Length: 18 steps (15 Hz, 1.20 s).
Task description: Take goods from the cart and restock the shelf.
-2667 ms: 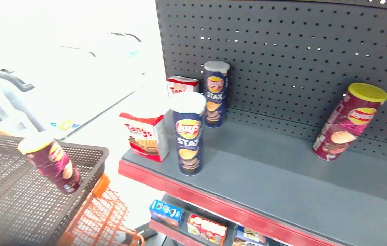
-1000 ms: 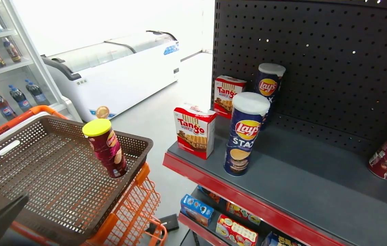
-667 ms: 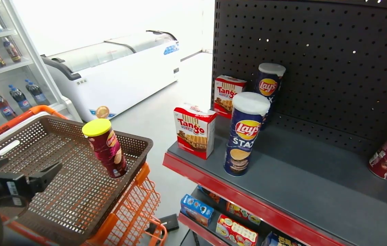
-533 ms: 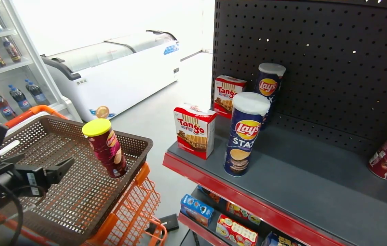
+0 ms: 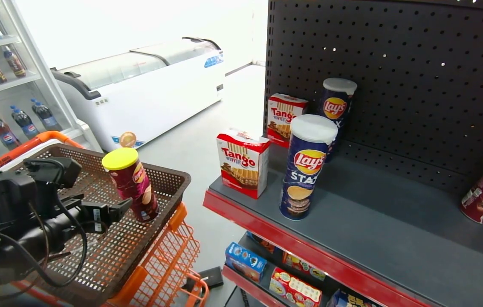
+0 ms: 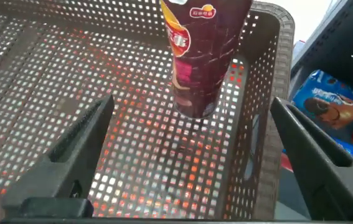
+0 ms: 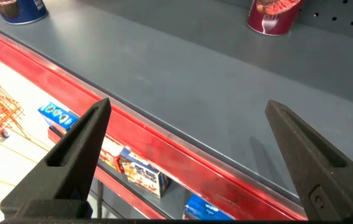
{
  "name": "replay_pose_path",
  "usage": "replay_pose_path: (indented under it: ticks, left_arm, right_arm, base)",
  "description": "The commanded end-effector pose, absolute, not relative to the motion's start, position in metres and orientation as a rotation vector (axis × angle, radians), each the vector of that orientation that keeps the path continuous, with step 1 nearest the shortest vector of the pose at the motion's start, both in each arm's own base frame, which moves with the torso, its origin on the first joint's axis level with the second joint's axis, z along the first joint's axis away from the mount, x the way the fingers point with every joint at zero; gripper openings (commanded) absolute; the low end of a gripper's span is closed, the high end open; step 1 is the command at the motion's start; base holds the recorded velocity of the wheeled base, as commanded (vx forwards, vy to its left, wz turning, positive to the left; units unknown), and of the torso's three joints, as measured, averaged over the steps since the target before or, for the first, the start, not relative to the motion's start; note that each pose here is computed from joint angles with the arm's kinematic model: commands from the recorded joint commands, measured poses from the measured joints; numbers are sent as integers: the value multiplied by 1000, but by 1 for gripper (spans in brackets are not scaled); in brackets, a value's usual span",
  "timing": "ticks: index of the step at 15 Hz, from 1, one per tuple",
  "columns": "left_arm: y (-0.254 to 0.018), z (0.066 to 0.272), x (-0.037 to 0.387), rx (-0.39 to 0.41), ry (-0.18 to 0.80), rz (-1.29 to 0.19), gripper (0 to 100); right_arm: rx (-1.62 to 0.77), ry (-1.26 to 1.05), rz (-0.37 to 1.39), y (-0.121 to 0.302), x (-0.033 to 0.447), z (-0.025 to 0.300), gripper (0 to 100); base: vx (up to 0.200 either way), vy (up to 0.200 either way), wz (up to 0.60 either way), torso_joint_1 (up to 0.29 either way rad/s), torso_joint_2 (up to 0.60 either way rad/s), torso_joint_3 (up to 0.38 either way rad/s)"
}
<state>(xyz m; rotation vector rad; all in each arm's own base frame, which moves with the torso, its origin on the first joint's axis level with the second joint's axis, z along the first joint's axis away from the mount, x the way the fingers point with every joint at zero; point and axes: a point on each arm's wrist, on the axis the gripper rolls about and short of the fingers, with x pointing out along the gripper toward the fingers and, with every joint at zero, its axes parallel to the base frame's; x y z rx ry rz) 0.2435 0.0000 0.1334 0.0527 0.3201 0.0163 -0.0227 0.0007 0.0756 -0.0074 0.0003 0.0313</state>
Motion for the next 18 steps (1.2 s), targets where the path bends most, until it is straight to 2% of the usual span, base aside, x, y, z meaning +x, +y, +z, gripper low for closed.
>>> replay_pose_path:
  ticks: [1, 8, 14, 18]
  left_arm:
    - [-3, 110, 269, 52, 370, 5, 100]
    - [-3, 96, 319, 49, 289, 11, 100]
    - [-4, 87, 344, 49, 256, 13, 100]
    - [-4, 89, 348, 50, 250, 21, 100]
  right_arm:
    - [-8, 0, 32, 1, -23, 76, 100]
    - [-8, 1, 32, 1, -23, 76, 100]
    - [-8, 0, 32, 1, -23, 76, 100]
    - [-8, 0, 31, 1, -23, 76, 100]
  base:
    - [0, 0, 0, 0, 0, 0]
    - [0, 0, 0, 0, 0, 0]
    - [0, 0, 0, 0, 0, 0]
    - [0, 0, 0, 0, 0, 0]
